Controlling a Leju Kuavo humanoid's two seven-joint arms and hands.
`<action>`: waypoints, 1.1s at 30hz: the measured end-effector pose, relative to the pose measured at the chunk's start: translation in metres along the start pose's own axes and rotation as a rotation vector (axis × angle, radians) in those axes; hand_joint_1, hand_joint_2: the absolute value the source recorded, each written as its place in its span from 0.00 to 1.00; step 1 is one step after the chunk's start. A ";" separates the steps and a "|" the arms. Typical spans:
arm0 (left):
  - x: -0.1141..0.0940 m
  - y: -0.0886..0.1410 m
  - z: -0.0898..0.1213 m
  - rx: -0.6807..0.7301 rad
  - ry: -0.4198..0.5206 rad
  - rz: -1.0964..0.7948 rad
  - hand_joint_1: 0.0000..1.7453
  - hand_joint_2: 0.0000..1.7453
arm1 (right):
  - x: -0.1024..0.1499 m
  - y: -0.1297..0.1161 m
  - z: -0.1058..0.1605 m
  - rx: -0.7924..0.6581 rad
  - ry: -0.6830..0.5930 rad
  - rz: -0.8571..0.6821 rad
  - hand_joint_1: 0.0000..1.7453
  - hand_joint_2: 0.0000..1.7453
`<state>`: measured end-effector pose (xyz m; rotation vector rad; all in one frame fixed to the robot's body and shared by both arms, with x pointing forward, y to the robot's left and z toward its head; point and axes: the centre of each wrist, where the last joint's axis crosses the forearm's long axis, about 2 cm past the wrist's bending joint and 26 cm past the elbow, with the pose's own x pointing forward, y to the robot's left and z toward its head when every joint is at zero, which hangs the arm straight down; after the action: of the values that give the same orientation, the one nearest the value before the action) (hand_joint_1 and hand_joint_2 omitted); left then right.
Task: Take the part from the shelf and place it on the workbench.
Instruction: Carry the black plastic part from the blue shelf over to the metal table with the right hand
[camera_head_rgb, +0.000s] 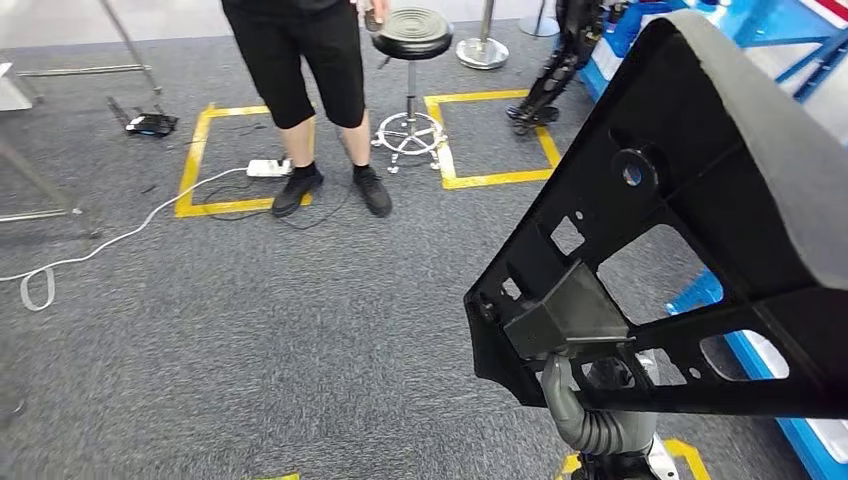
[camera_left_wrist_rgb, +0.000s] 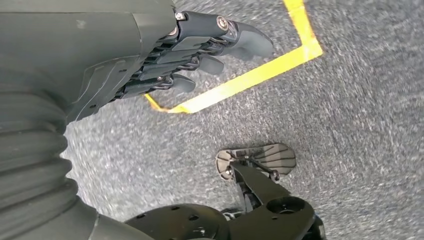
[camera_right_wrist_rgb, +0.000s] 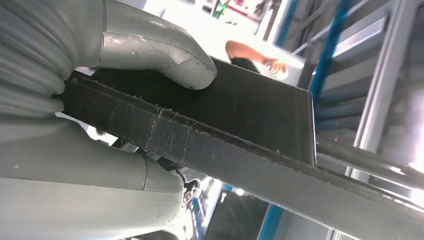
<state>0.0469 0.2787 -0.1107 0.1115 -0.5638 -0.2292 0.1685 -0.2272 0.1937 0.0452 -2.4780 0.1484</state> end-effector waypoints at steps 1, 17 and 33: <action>0.000 0.000 0.000 0.000 0.000 0.000 0.00 1.00 | 0.000 0.000 0.000 -0.001 0.000 0.000 1.00 1.00; -0.001 -0.001 0.001 0.000 0.004 -0.011 0.00 1.00 | 0.000 0.002 0.000 -0.016 0.003 -0.003 1.00 1.00; 0.002 -0.004 0.000 0.022 -0.005 -0.018 0.00 1.00 | 0.000 0.001 -0.001 -0.020 -0.002 0.000 1.00 1.00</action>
<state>0.0479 0.2745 -0.1104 0.1376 -0.5708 -0.2407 0.1694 -0.2256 0.1943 0.0364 -2.4817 0.1237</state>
